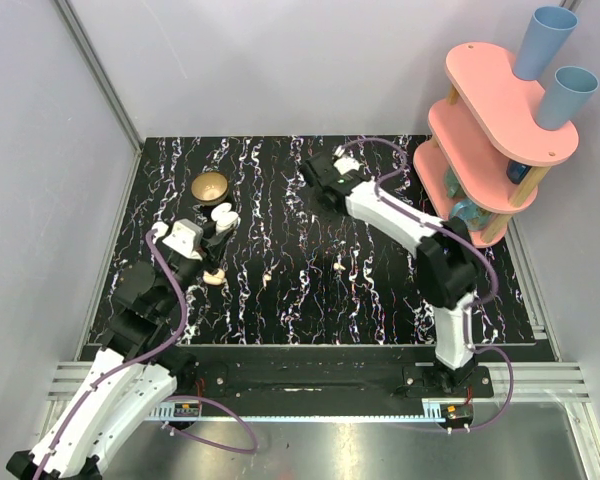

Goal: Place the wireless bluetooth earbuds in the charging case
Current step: Pick up the left earbud from the center of the board, then insert the left earbud into the left side groove of the charging case.

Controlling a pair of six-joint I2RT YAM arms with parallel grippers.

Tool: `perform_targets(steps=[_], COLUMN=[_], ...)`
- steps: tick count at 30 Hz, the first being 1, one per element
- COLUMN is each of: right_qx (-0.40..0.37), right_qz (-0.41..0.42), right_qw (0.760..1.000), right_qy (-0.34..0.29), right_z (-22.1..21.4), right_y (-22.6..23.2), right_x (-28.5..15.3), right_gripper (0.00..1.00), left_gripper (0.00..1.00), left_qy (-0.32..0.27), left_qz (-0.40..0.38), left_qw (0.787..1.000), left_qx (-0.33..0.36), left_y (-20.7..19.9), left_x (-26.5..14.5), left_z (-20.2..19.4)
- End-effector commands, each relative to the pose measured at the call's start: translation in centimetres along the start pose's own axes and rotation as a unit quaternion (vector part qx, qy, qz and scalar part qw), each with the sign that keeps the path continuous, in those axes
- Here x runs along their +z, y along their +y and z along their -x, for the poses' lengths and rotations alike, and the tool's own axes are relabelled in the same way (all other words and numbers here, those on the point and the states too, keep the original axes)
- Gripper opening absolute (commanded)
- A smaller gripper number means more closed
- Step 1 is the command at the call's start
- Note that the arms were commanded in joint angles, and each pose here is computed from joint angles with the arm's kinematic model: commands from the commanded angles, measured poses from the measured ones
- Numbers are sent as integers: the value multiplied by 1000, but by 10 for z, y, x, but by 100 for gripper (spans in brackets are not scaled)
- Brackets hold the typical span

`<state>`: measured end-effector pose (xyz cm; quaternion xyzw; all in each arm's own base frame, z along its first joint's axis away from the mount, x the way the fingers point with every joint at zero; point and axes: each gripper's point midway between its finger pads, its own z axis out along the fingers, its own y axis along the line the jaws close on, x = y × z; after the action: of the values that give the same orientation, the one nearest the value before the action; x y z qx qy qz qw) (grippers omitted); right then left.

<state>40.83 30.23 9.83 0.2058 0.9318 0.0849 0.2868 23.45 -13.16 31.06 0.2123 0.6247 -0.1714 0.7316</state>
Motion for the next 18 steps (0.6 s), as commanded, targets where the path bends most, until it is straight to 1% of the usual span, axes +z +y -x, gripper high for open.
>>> perform_targets(steps=[1,3,4,6,7,10,13,14,15,17,18], right_qx=[5,-4,-8,-5,-2,1,-1,2,-1,1,-4], right_qz=[127,140,148,167,178,223,267,288,294,326,344], right_qw=[985,981,978,972,968,952,931,921,919,902,895], right_qy=[-120,-137,-149,-167,-178,-211,-247,-261,-263,-283,-283], right_z=[65,74,79,88,92,105,117,123,121,129,126], right_y=[35,34,31,33,29,29,28,32,30,30,29], right_x=[-81,-95,-108,-124,-138,-172,-206,-219,-222,-248,-258], right_gripper=[0,0,0,0,0,0,0,0,0,0,0], left_gripper=[0,0,0,0,0,0,0,0,0,0,0], left_qy=[-40,-38,-38,-41,-42,-47,-53,-55,-60,-61,-68], left_qz=[-9,-14,-18,-27,-28,-39,-56,-64,-69,-82,-86], left_qw=[999,999,999,999,999,998,997,996,995,994,993], left_qx=[-11,-15,-15,-17,-17,-22,-31,-32,-32,-50,-51], left_y=[-2,-4,-6,-9,-9,-13,-19,-22,-23,-28,-30], left_x=[5,7,7,9,9,13,18,19,22,26,28], left_z=[30,29,29,29,30,31,33,33,34,35,38])
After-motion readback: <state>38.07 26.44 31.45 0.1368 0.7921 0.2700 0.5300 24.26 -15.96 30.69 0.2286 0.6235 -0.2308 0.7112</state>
